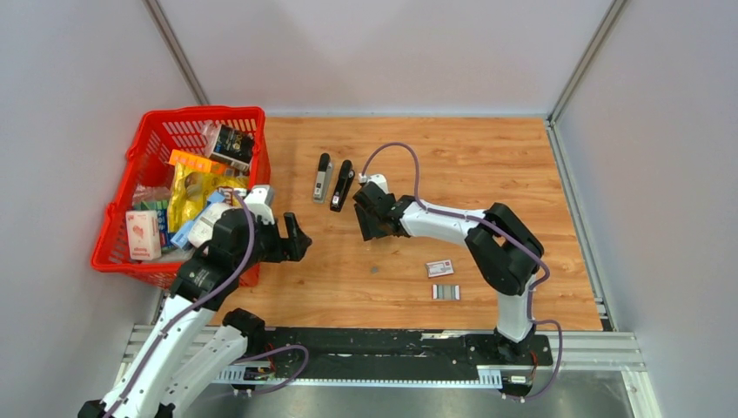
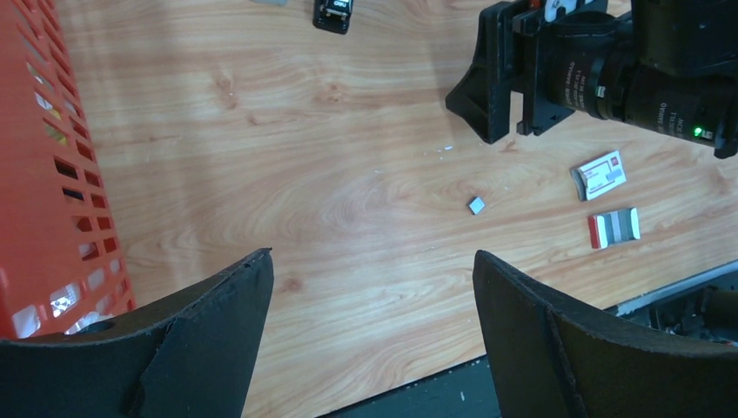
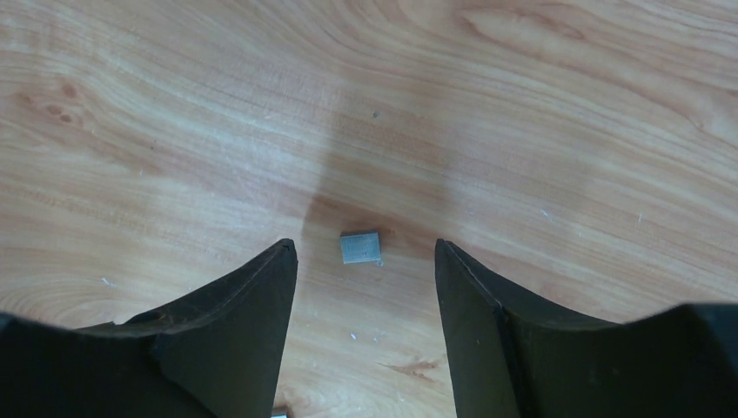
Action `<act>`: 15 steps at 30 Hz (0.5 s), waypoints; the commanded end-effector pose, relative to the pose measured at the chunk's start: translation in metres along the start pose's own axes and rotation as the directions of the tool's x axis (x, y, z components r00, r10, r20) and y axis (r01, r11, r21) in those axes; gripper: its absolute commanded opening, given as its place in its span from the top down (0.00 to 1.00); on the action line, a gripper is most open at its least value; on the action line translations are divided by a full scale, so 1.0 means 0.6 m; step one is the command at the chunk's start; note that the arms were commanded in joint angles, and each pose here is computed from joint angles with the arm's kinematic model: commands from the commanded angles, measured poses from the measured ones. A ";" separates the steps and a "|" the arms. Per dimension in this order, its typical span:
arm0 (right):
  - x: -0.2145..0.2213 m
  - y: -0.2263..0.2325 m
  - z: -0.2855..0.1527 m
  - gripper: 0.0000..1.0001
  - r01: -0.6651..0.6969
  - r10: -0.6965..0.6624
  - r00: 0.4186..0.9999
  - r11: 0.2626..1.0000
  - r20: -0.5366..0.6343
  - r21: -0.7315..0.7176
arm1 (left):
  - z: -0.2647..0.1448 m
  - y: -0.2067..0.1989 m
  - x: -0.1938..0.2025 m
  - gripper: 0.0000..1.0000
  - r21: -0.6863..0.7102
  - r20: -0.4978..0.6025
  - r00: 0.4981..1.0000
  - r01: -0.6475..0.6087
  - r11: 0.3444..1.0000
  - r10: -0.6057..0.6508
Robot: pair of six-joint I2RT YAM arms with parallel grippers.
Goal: Unload the staples from the stapler
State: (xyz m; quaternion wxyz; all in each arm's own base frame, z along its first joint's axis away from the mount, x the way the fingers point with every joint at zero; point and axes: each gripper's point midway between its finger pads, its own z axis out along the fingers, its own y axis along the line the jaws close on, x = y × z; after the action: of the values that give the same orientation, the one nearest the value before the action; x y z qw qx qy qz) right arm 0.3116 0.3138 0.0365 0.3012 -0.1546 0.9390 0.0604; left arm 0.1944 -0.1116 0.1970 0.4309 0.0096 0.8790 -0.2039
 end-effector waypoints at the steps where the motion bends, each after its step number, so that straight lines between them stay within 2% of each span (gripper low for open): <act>1: -0.029 0.008 0.006 0.38 0.003 -0.003 0.999 1.000 0.033 -0.002 | 0.005 -0.008 -0.001 0.08 0.014 -0.042 0.999 -0.014 1.000 0.015; 9: -0.022 0.004 0.019 0.46 0.011 -0.011 1.000 1.000 0.011 0.012 | 0.023 -0.043 0.023 0.08 0.156 -0.132 0.987 -0.067 0.985 0.088; 15: -0.015 0.002 0.023 0.51 0.013 -0.013 1.000 1.000 0.000 0.016 | 0.012 -0.046 0.021 0.08 0.183 -0.079 0.992 -0.081 0.980 0.097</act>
State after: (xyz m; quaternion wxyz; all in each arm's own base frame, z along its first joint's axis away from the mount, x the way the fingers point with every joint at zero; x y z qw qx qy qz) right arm 0.3163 0.3153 0.0234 0.2902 -0.1585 0.9425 0.0487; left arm 0.1878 -0.1372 0.1785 0.3665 0.0745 0.8956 -0.2409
